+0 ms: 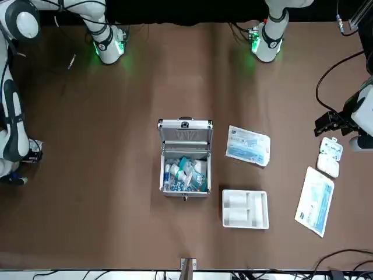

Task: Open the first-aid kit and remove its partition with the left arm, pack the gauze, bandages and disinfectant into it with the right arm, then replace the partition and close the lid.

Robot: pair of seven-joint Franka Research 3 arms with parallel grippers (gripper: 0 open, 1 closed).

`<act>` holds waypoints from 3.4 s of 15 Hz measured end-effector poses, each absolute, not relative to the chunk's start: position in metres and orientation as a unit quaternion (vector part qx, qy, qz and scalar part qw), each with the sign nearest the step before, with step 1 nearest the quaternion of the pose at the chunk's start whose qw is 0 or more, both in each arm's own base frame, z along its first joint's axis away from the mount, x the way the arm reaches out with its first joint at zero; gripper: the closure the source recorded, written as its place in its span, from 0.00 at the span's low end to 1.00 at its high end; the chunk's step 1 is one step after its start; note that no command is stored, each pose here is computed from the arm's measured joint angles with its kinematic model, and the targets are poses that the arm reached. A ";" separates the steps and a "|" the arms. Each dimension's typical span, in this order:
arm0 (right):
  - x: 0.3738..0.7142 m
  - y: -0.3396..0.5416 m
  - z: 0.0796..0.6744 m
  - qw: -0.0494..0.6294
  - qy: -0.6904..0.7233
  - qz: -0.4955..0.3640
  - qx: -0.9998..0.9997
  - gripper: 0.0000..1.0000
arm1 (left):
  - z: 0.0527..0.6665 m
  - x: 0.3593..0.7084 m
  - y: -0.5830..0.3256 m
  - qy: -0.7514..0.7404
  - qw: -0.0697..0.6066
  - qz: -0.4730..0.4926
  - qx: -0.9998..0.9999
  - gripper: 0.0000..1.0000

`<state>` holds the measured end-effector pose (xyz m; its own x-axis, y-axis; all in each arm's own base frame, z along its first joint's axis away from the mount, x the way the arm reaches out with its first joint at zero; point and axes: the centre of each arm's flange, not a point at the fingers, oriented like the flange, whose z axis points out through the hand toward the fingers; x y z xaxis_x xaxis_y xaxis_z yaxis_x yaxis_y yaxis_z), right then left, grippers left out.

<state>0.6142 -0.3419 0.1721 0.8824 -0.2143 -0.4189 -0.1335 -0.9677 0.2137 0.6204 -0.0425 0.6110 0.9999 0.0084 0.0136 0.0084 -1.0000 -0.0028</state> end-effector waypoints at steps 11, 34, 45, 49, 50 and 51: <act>0.621 -0.318 0.182 0.092 -0.068 -0.249 0.962 0.99 | 0.611 0.620 -0.042 -0.005 0.001 -0.007 -1.000 0.00; 0.675 0.258 0.422 -0.098 -0.166 -0.076 0.978 0.99 | 0.610 0.620 -0.043 -0.004 0.002 -0.006 -1.000 0.00; 0.666 0.396 0.346 -0.192 -0.316 -0.011 0.929 0.99 | 0.606 0.620 -0.055 0.006 0.001 0.000 -1.000 0.00; 0.661 0.427 0.321 -0.236 -0.385 -0.010 0.892 0.99 | 0.605 0.620 -0.057 0.007 0.001 0.001 -1.000 0.00; 0.658 0.435 0.313 -0.243 -0.400 -0.006 0.884 0.99 | 0.604 0.621 -0.057 0.008 0.001 0.002 -1.000 0.00; 0.655 0.443 0.305 -0.248 -0.412 -0.001 0.877 0.99 | 0.602 0.621 -0.057 0.008 0.001 0.003 -1.000 0.00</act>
<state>0.6552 0.4426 0.3053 0.6604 -0.7220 -0.2064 -0.7230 -0.5370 -0.4347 0.6212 -0.0574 0.6025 0.9999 -0.0157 -0.0060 -0.0157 -0.9999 -0.0023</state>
